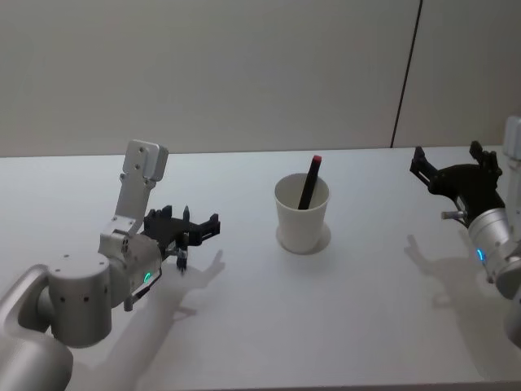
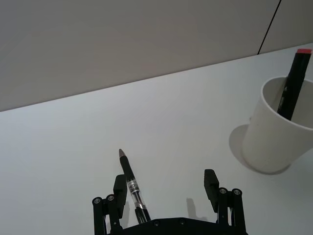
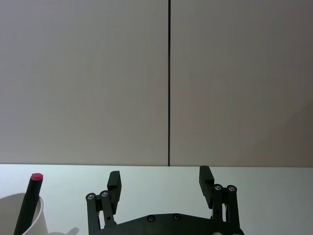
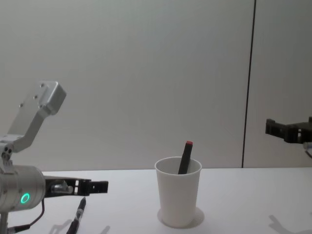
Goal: Place the pen into the pen holder.
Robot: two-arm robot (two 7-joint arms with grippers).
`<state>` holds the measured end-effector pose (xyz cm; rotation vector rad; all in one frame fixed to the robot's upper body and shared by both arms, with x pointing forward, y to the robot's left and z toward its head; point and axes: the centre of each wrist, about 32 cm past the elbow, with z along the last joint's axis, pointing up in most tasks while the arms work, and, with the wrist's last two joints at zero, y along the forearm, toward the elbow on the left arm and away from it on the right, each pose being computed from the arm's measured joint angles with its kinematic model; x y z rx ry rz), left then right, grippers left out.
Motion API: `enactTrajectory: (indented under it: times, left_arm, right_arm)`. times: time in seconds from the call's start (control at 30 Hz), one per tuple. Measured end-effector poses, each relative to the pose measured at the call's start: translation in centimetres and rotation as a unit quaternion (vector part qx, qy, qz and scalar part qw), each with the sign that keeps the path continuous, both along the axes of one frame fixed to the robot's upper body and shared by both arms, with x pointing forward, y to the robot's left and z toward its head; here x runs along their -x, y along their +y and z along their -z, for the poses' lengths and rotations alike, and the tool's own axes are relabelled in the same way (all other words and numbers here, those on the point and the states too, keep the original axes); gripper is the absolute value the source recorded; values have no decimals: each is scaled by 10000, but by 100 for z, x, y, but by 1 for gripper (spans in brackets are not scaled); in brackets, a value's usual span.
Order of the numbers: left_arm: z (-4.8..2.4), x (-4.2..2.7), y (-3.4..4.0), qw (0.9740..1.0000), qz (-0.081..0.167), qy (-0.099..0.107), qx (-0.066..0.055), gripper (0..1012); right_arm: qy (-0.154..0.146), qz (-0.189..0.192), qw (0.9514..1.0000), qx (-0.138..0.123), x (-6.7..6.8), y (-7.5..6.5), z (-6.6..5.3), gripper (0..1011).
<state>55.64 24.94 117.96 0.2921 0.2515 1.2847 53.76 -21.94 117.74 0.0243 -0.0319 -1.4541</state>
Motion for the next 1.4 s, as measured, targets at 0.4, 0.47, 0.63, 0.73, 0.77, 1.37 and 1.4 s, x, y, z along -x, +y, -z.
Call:
enactTrajectory:
  times: [0.4,0.47,0.63,0.73,0.77,1.37,1.4]
  left_arm:
    - [-3,-148,29,9977,-325,586,-110,1004]
    - [-1,-176,25,9968,-380,689,-134,1004]
    - [6,-245,13,9942,-511,919,-230,1004]
    - [14,-277,5,9930,-553,1008,-275,1004]
    - [19,-294,-2,9923,-571,1053,-299,1004]
    - [89,-451,-95,9864,-648,1409,-545,590]
    - [90,-456,-98,9862,-652,1417,-553,559]
  right_arm:
    - [1,0,10000,0,0,0,1,1001]
    - [0,0,10000,0,0,0,0,1001]
    - [0,0,10000,0,0,0,0,1001]
    - [0,0,10000,0,0,0,0,1001]
    - [1,0,10000,0,0,0,1,1001]
    - [1,0,10000,0,0,0,1,1001]
    - [1,0,10000,0,0,0,1,1001]
